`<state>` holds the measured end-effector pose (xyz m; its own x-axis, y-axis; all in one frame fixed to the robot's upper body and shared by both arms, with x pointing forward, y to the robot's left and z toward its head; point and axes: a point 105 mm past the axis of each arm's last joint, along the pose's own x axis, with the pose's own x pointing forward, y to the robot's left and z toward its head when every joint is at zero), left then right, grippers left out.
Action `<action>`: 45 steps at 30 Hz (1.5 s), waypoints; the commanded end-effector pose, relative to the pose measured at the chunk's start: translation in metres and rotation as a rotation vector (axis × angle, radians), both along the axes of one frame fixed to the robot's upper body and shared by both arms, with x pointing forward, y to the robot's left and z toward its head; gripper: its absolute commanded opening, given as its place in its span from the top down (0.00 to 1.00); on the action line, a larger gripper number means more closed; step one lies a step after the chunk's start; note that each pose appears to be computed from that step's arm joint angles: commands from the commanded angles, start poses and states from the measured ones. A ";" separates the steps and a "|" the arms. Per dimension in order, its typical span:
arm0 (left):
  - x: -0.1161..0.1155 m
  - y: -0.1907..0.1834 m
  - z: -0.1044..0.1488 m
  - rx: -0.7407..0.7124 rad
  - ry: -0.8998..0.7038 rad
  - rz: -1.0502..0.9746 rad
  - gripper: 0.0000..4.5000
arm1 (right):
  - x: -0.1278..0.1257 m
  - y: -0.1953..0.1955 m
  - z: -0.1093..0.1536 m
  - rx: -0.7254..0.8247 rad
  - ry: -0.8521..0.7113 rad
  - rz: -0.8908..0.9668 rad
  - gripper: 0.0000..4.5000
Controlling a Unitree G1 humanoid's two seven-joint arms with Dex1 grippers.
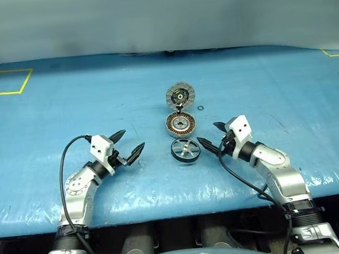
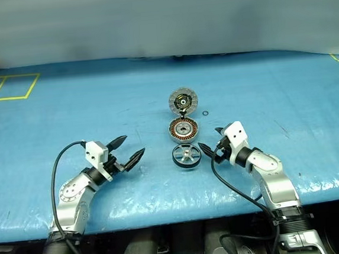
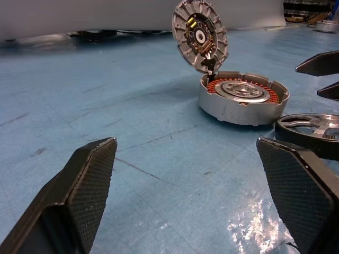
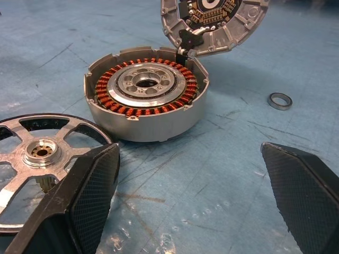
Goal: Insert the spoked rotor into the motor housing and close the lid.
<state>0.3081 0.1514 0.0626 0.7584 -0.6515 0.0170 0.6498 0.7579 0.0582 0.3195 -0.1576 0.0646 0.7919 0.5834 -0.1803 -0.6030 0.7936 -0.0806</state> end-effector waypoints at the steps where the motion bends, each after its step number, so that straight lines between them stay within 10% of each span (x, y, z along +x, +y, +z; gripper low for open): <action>1: 0.004 0.000 0.010 -0.004 -0.040 0.003 0.00 | 0.004 0.004 0.015 -0.008 -0.046 0.020 0.01; 17: -0.001 -0.010 -0.005 -0.029 -0.007 0.012 0.00 | 0.030 0.066 0.067 -0.561 -0.156 0.525 0.01; 45: -0.011 -0.006 -0.018 -0.009 0.029 0.052 0.00 | 0.035 0.077 0.021 -0.506 -0.003 0.430 0.01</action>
<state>0.2958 0.1464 0.0362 0.7940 -0.6073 -0.0255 0.6076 0.7942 0.0042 0.3562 -0.0830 0.0835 0.5068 0.6844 -0.5241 -0.8585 0.3454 -0.3791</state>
